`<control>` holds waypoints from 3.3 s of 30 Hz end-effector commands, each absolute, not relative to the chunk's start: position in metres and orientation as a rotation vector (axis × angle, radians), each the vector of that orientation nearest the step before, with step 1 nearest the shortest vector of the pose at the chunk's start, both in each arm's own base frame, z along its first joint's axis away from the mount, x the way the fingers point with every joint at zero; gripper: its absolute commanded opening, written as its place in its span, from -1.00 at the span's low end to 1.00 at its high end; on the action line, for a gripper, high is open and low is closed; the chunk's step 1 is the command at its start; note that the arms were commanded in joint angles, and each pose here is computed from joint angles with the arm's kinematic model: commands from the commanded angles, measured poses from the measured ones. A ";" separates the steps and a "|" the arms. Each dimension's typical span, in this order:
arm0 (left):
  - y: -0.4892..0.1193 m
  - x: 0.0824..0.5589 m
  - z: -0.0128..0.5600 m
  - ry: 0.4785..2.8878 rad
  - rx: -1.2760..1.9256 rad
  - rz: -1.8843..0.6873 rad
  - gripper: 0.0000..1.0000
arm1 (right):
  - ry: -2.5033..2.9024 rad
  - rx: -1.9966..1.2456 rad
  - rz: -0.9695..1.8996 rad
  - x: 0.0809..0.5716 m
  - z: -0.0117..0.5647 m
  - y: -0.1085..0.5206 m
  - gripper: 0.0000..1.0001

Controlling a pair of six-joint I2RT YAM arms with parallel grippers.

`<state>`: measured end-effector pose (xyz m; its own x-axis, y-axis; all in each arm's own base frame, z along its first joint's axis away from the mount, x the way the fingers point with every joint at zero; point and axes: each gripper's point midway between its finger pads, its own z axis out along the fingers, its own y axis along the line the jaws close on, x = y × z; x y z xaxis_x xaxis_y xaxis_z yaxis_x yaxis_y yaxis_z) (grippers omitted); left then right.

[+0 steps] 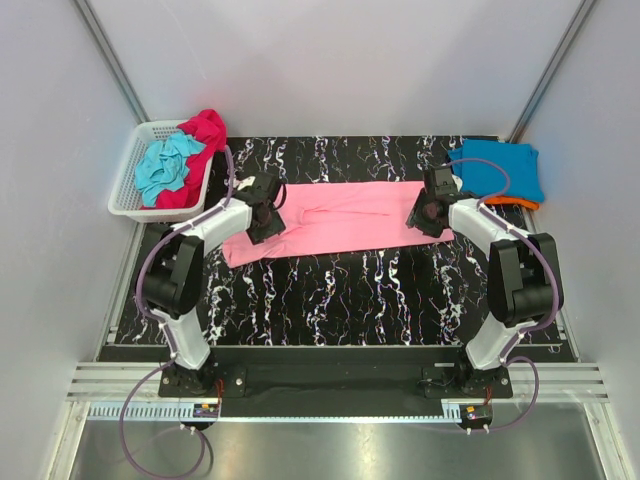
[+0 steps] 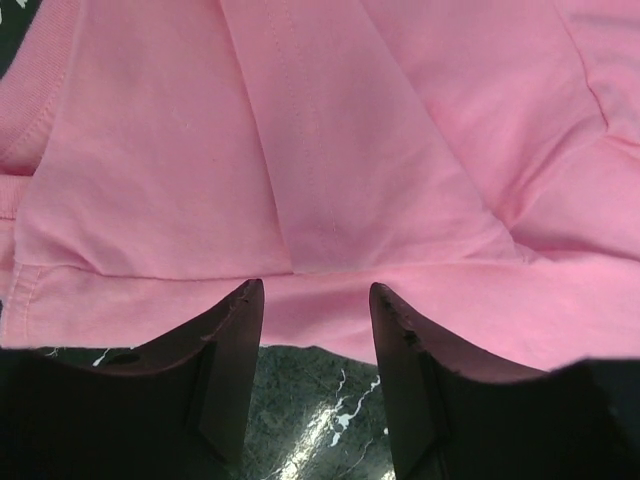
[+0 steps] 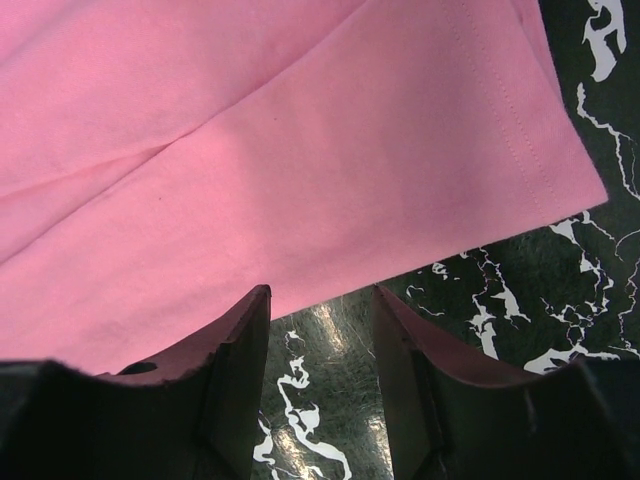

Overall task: Fold and stack the t-shirts
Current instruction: Fold the tshirt

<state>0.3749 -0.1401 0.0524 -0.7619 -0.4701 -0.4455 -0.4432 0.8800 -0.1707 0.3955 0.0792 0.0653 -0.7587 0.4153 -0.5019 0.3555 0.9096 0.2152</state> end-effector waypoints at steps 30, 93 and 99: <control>-0.155 0.454 0.116 2.401 -0.593 -0.097 -1.00 | 2.461 0.528 0.189 0.410 0.084 0.088 -0.03; -0.120 0.469 0.023 2.722 -0.961 0.029 0.37 | 2.929 0.333 -0.001 0.381 -0.004 0.077 0.19; -0.142 0.502 0.010 2.701 -1.005 -0.094 0.39 | 2.940 0.257 0.082 0.333 0.010 0.116 0.19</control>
